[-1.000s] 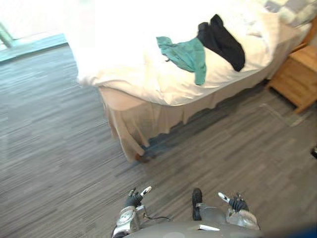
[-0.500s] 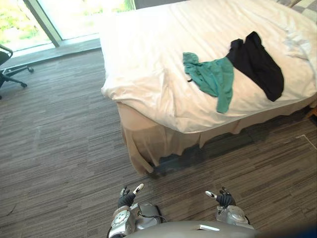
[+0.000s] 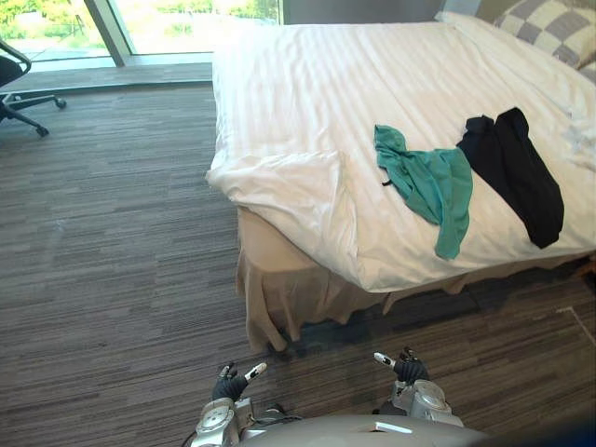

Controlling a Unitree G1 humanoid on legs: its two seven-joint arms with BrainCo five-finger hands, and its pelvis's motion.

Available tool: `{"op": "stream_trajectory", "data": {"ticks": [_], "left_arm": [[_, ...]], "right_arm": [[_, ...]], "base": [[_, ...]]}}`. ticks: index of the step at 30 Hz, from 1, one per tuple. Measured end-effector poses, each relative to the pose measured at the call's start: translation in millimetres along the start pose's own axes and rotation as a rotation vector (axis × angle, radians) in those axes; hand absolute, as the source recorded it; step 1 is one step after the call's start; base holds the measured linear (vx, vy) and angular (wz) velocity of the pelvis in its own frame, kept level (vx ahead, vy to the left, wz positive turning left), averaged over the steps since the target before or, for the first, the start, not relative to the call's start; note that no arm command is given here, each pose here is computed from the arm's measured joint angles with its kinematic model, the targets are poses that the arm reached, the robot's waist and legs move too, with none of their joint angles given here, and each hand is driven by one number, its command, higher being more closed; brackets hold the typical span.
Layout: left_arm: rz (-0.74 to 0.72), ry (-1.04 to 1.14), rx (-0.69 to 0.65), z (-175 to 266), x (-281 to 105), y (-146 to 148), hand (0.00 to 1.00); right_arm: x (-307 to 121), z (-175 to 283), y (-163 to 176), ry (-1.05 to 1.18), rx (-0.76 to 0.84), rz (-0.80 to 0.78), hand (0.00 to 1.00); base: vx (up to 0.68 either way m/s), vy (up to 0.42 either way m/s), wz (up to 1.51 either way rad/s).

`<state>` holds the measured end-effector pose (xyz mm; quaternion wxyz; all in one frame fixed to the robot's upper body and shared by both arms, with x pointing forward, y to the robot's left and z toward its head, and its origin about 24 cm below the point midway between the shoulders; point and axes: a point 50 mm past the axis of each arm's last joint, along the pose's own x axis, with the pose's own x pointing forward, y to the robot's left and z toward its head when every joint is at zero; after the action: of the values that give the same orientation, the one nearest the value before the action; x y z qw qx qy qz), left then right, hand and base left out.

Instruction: Tidy the bed and pick cloth on bed and put in laundry

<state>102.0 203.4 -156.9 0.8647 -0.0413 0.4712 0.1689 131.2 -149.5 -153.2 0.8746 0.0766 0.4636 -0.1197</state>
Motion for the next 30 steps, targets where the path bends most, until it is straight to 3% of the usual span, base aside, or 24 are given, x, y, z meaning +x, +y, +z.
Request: {"op": "stream_trajectory", "data": {"ticks": [7, 12, 15, 18, 21, 27, 30], "left_arm": [[0.015, 0.033, -0.12, -9, -3, -9, 0.0], [0.145, 0.043, -0.383, -16, -5, 19, 0.0], [0.295, -0.017, -0.589, -7, -6, 61, 0.0], [0.49, -0.264, -0.823, 38, -15, 136, 0.0], [0.627, -0.532, -0.97, 89, -35, 191, 0.0], [0.694, -0.867, -0.956, 163, -73, 224, 0.0], [0.669, -1.092, -0.809, 211, -105, 212, 0.0]], "right_arm": [[0, -4, -16, 0.016, -0.018, -0.041, 0.0], [-4, -17, -24, 0.045, -0.017, -0.069, 0.0], [-8, -23, -32, 0.051, -0.007, -0.09, 0.0], [-14, -36, -46, 0.075, 0.003, -0.13, 0.0], [-18, -40, -58, 0.07, 0.024, -0.169, 0.0], [-23, -43, -67, 0.06, 0.034, -0.194, 0.0], [-24, -45, -68, 0.063, 0.032, -0.194, 0.0]], "base": [[0.1, -0.097, -0.18], [0.06, -0.04, 0.12], [-0.01, 0.01, 0.05], [-0.01, 0.0, 0.08], [-0.05, -0.033, 0.16], [-0.04, -0.024, 0.17], [-0.04, -0.019, 0.15]]}}
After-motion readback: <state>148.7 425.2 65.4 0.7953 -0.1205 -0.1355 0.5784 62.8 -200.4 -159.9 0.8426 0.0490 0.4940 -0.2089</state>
